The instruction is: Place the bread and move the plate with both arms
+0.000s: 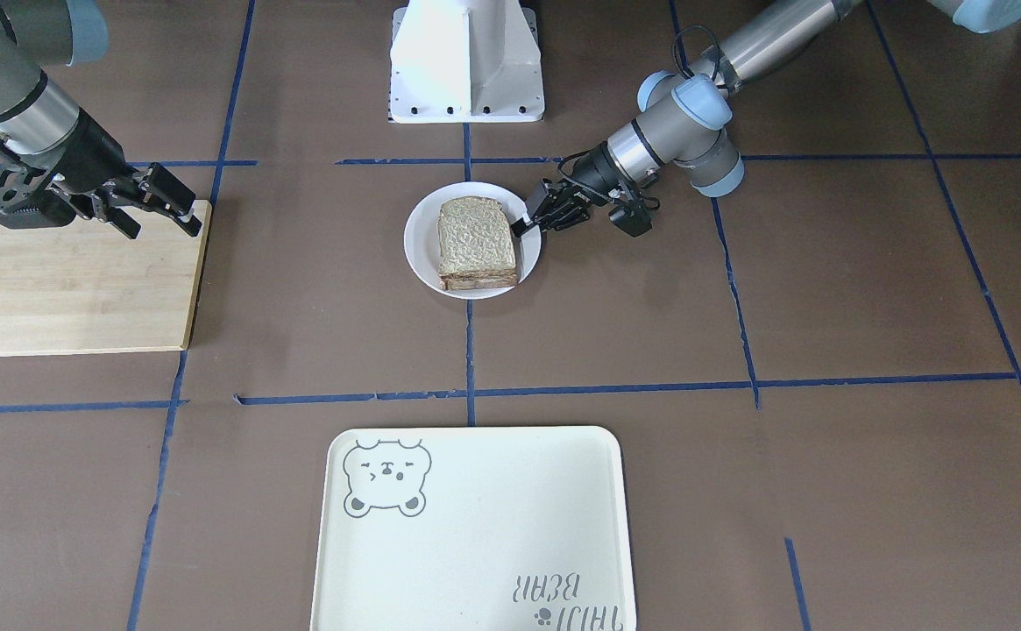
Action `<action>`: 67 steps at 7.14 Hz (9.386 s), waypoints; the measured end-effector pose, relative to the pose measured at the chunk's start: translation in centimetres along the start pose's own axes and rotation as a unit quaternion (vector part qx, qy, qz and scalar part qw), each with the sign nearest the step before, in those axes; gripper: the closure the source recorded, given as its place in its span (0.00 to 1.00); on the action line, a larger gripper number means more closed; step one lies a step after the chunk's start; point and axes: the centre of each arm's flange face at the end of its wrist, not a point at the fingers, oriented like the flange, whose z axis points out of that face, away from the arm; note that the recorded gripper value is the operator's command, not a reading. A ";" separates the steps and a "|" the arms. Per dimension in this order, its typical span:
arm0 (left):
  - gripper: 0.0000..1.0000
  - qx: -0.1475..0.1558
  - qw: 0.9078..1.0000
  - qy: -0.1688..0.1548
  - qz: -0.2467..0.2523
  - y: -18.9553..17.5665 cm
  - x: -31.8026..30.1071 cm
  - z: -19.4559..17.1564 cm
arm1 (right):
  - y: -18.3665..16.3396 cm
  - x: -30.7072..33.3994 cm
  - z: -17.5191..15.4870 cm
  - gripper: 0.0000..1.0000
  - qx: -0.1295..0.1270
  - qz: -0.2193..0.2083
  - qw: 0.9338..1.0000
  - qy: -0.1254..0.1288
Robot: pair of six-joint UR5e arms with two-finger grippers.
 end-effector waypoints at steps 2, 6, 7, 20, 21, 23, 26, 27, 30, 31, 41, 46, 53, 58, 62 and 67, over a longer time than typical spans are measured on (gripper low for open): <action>0.95 -0.004 1.000 0.016 -0.015 0.2 0.7 -0.1 | 0.0 -0.1 0.0 0.00 0.000 0.000 1.000 0.000; 0.95 -0.016 0.996 0.066 -0.053 0.5 2.9 -0.7 | 0.0 -0.2 -0.2 0.00 0.001 -0.001 1.000 -0.002; 0.96 -0.013 0.995 0.076 -0.056 0.0 3.6 -0.8 | 0.0 -0.2 -0.3 0.00 0.002 -0.002 1.000 -0.003; 0.95 0.171 0.979 0.003 -0.110 -29.4 12.3 7.9 | 0.6 2.9 -5.1 0.00 -0.005 0.023 1.000 -0.016; 0.94 0.174 0.978 -0.003 -0.112 -29.7 12.0 8.2 | 0.6 3.0 -5.1 0.00 -0.006 0.024 1.000 -0.016; 0.92 0.177 0.977 -0.015 -0.116 -29.9 11.7 9.0 | 0.6 3.0 -5.1 0.00 -0.006 0.025 1.000 -0.015; 0.68 0.175 0.977 -0.029 -0.120 -29.7 10.5 9.7 | 0.6 3.0 -5.1 0.00 -0.006 0.024 1.000 -0.015; 0.60 0.170 0.978 -0.031 -0.120 -29.6 10.4 9.7 | 0.6 2.9 -5.1 0.00 -0.006 0.024 1.000 -0.016; 0.59 0.158 0.981 -0.040 -0.108 -29.8 9.9 9.2 | 0.7 2.8 -5.4 0.00 -0.004 0.022 1.000 -0.018; 0.59 0.156 0.981 -0.041 -0.105 -30.2 9.8 8.6 | 0.7 2.7 -5.5 0.00 -0.004 0.022 1.000 -0.019; 0.34 0.116 0.971 -0.161 0.134 -39.7 0.5 -21.1 | -2.1 8.9 -8.0 0.00 0.023 -0.017 1.000 0.007; 0.33 0.063 0.866 -0.392 0.304 -44.8 1.3 -38.3 | -4.1 20.1 -10.4 0.00 0.021 -0.077 0.996 0.037; 0.13 -0.116 0.890 -0.391 0.204 -32.3 -9.4 -57.3 | -5.0 33.9 -10.9 0.00 -0.053 -0.124 0.988 0.073; 0.00 -0.121 0.889 -0.398 0.191 -30.2 -7.5 -57.8 | -5.5 33.6 -11.2 0.00 -0.069 -0.146 0.983 0.088; 0.00 -0.123 0.889 -0.397 0.193 -30.9 -7.4 -57.6 | -4.8 34.4 -16.3 0.00 -0.110 -0.179 0.968 0.139; 0.00 -0.118 0.887 -0.394 0.208 -30.7 -7.2 -57.6 | -4.6 35.0 -17.0 0.00 -0.113 -0.169 0.970 0.137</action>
